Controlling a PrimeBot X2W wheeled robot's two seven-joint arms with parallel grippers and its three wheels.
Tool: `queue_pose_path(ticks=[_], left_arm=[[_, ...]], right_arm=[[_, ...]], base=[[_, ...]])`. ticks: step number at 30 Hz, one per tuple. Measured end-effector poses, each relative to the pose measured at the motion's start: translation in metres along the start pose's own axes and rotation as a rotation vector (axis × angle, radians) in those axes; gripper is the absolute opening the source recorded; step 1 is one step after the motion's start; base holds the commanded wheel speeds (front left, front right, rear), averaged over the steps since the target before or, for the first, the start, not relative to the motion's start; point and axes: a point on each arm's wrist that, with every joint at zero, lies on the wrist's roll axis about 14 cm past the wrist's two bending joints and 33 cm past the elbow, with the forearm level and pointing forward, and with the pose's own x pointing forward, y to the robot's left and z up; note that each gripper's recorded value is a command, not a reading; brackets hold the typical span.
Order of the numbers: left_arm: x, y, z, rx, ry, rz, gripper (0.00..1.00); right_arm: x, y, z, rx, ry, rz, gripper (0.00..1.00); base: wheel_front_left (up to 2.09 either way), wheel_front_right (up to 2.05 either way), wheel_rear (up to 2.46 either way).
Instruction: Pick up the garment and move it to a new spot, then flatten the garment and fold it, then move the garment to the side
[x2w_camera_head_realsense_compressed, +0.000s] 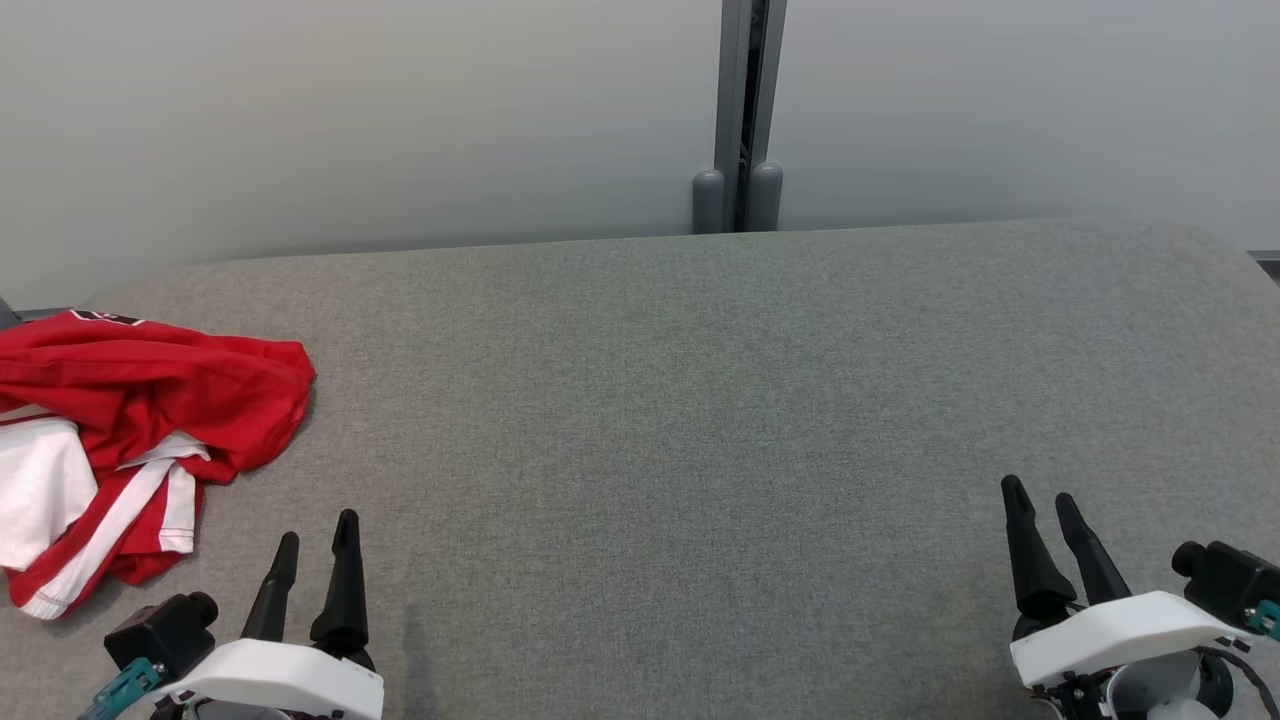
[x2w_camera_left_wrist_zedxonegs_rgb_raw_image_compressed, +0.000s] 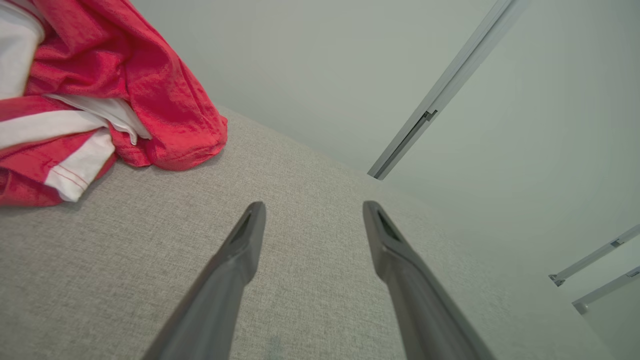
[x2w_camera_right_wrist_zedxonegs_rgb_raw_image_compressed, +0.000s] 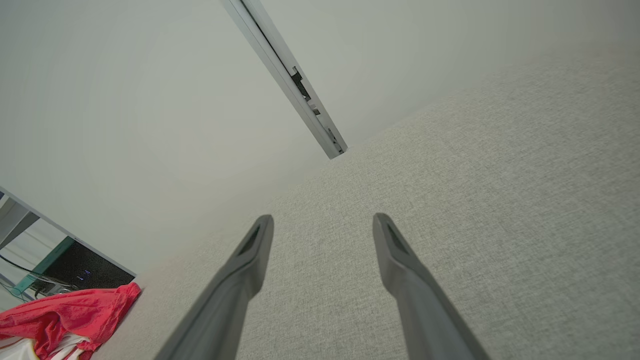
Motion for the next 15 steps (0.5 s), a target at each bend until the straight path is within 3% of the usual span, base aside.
queue_pose_path(ticks=[15], left_arm=[[-0.0008, 0.0012, -0.0028, 0.174, -0.004, -0.002, 1.0]], right_arm=[[0.0001, 0.0001, 0.0006, -0.162, -0.013, 0.013, 1.0]], base=[[0.0, 0.0, 0.0]])
